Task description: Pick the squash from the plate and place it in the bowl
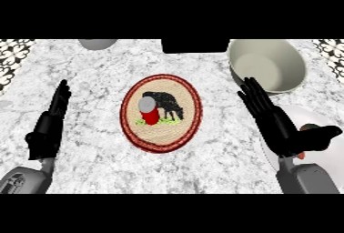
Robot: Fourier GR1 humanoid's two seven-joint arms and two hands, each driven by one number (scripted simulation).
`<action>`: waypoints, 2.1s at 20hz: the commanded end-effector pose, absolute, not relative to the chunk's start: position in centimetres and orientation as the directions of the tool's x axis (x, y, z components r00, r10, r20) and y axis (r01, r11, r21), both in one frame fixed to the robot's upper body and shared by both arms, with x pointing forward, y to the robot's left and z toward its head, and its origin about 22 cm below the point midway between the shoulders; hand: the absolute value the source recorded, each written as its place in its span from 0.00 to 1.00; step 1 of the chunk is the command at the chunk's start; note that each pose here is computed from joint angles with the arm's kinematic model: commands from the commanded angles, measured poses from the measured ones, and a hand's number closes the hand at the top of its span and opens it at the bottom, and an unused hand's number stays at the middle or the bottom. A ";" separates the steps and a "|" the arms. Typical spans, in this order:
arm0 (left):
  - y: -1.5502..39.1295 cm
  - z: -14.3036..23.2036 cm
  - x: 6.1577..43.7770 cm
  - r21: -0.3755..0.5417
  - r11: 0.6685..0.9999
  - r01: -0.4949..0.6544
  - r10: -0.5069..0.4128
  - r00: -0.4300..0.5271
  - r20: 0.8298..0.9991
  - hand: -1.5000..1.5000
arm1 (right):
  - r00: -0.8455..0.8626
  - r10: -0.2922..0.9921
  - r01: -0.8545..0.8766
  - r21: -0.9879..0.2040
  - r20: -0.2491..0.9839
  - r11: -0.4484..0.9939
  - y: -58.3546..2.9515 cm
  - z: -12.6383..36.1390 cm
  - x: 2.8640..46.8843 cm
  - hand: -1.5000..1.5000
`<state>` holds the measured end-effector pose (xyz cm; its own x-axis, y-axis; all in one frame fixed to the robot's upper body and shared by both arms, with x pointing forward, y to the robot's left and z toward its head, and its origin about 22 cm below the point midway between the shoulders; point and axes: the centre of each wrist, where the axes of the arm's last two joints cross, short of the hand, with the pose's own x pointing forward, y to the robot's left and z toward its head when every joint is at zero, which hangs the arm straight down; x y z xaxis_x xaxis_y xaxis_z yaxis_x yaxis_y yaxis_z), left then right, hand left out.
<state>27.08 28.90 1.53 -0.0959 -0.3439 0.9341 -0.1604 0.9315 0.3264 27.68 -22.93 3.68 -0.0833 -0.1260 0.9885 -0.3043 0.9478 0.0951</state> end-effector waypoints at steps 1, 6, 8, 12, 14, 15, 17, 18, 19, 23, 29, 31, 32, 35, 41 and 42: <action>28.3 2.1 27.0 0.268 0.959 -0.096 -0.278 -0.110 0.954 0.50 | -0.163 -0.009 -0.255 -0.034 0.987 0.966 -27.0 4.5 26.9 1.00; 23.9 0.9 26.4 0.017 0.997 0.082 -0.018 0.015 1.000 0.50 | -0.336 0.450 -0.047 -0.492 0.827 0.869 -37.9 10.4 25.8 1.00; 22.9 0.2 25.6 -0.023 0.996 0.086 0.018 0.048 0.999 0.50 | -0.069 0.622 0.314 -0.575 0.780 0.756 -42.7 8.9 24.3 1.00; 20.6 1.4 25.7 -0.104 0.974 0.201 0.089 0.081 0.993 0.50 | -0.284 0.594 0.252 -0.540 0.752 0.803 -43.8 4.6 19.4 0.00; 21.2 0.6 25.3 -0.093 0.970 0.225 0.078 0.075 0.994 0.50 | -0.333 0.640 0.191 -0.615 0.693 0.765 -44.1 3.8 18.3 0.00; 20.2 2.2 27.2 -0.107 0.968 0.228 0.088 0.093 0.992 0.50 | -0.336 0.669 0.169 -0.657 0.662 0.735 -43.9 4.0 18.5 0.00; 19.4 2.4 26.9 -0.107 0.966 0.236 0.088 0.088 0.992 0.50 | -0.278 0.780 0.157 -0.775 0.560 0.613 -44.9 5.5 17.4 0.00; 20.1 1.7 25.7 -0.098 0.967 0.237 0.081 0.079 0.994 0.50 | -0.213 0.837 0.173 -0.824 0.504 0.540 -45.4 5.6 16.4 0.00; 20.5 1.6 25.6 -0.093 0.971 0.220 0.075 0.089 0.993 0.50 | -0.157 0.893 0.222 -0.866 0.421 0.447 -45.2 7.4 17.3 0.00; 21.6 1.8 25.5 -0.087 0.974 0.209 0.070 0.086 0.994 0.50 | 0.019 0.944 0.192 -0.928 0.330 0.321 -43.0 9.3 16.2 0.00; 19.3 2.4 25.8 -0.088 0.960 0.264 0.061 0.107 0.992 0.50 | 0.200 0.950 -0.013 -0.969 0.241 0.249 -39.3 13.3 18.2 0.00; 20.1 2.7 26.3 -0.102 0.965 0.241 0.081 0.098 0.992 0.50 | 0.243 0.938 -0.071 -0.960 0.248 0.272 -38.1 12.6 18.4 0.00; 20.0 2.5 25.7 -0.110 0.955 0.274 0.088 0.091 0.992 0.50 | 0.277 0.929 -0.080 -0.958 0.243 0.275 -37.4 14.3 18.9 0.00; 21.3 3.0 26.3 -0.103 0.964 0.246 0.083 0.090 0.992 0.50 | 0.323 0.910 -0.121 -0.943 0.259 0.311 -34.5 13.0 19.3 0.00; 20.1 3.4 25.9 -0.090 0.961 0.263 0.070 0.085 0.994 0.50 | 0.428 0.887 -0.219 -0.933 0.171 0.285 -36.4 11.4 21.6 0.00; 21.6 4.5 26.6 -0.112 0.959 0.260 0.090 0.093 0.992 0.50 | 0.438 0.884 -0.222 -0.933 0.164 0.284 -35.6 11.1 21.6 0.00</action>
<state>26.44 20.47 3.04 0.0913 0.0797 0.9926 0.2573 0.9611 -0.1008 21.05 -35.76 12.27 0.3896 0.8983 0.2031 -0.1705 0.2870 -0.9426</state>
